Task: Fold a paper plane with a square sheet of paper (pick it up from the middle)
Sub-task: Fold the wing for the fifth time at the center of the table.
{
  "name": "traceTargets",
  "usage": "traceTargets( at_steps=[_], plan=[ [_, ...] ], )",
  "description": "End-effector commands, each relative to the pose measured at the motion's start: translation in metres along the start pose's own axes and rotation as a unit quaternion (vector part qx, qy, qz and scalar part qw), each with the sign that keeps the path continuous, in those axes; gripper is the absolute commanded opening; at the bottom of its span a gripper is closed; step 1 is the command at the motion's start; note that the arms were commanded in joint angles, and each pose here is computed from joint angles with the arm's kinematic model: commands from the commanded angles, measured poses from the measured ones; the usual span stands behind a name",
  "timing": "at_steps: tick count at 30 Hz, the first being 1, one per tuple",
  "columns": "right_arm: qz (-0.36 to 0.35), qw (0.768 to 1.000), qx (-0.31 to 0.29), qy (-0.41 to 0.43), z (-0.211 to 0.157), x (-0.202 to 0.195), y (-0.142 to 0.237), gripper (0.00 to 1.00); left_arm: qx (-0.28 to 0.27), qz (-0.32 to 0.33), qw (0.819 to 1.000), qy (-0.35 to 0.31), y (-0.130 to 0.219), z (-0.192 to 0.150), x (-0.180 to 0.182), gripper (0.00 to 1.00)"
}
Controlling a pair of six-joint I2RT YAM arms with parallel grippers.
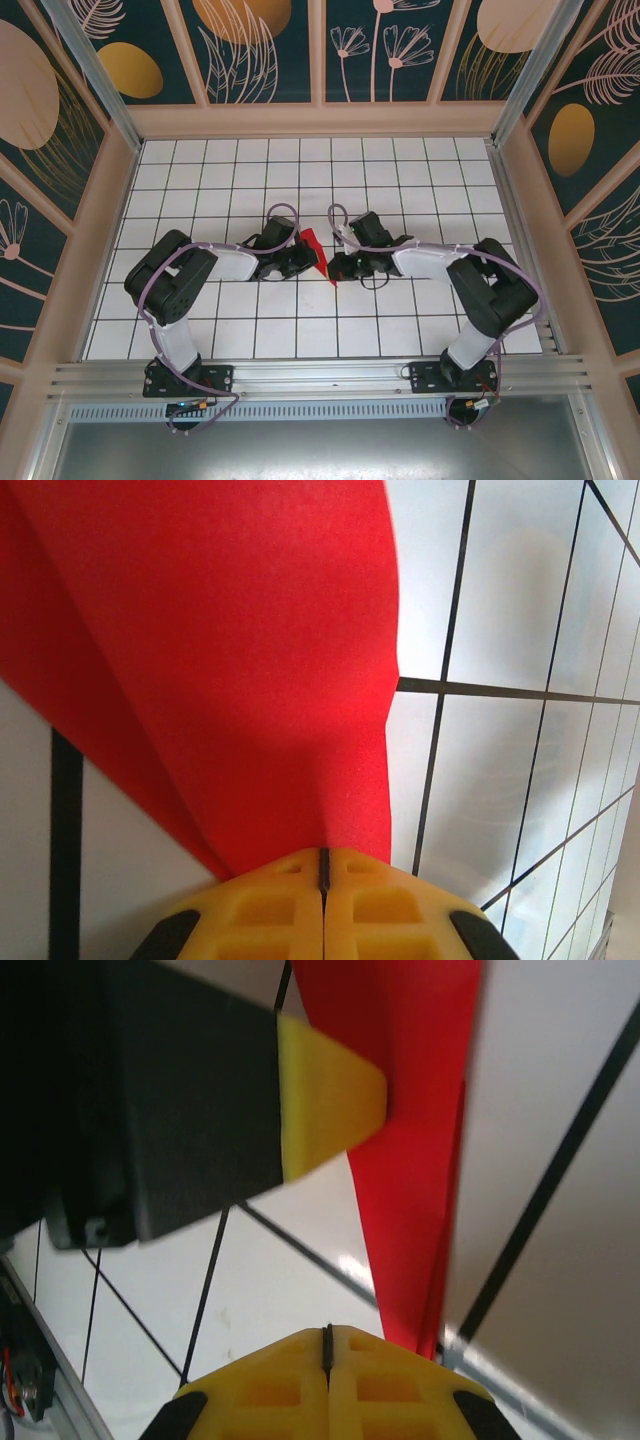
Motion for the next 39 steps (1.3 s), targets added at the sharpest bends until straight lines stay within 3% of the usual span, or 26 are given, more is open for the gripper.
traceTargets(
  at_steps=[1, 7, 11, 16, 28, 39],
  plan=[
    [0.001, 1.0, -0.018, -0.005, 0.018, -0.003, -0.009, 0.0, -0.006, 0.085, 0.996, 0.004, -0.006, -0.004, 0.044, 0.09],
    [-0.014, 1.0, -0.006, -0.017, 0.019, -0.015, -0.022, 0.0, -0.003, 0.052, 0.998, -0.019, -0.003, -0.002, 0.03, 0.11],
    [-0.027, 0.999, 0.015, -0.028, 0.005, -0.025, -0.027, 0.0, -0.006, 0.009, 0.997, -0.077, 0.006, 0.004, 0.0, 0.18],
    [-0.045, 0.998, 0.03, -0.035, -0.007, -0.034, -0.03, 0.0, -0.036, 0.003, 0.991, -0.126, 0.017, 0.018, -0.024, 0.23],
    [-0.046, 0.997, 0.041, -0.043, -0.012, -0.037, -0.033, 0.0, -0.032, 0.007, 0.992, -0.12, 0.004, 0.019, -0.017, 0.23],
    [-0.056, 0.995, 0.054, -0.054, -0.022, -0.043, -0.034, 0.0, -0.081, 0.071, 0.991, -0.076, 0.005, 0.023, 0.015, 0.17]
  ],
)
Point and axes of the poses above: each hand's point on the last joint's axis, 136 mm out from that joint toward the fingers, its own y axis back along the fingers, its own x axis along the line the jaws close on, z = x × y, the point moved 6 cm from there along y, back along the fingers, and after that the axes turned 6 degrees about y, right-handed, at the moved point
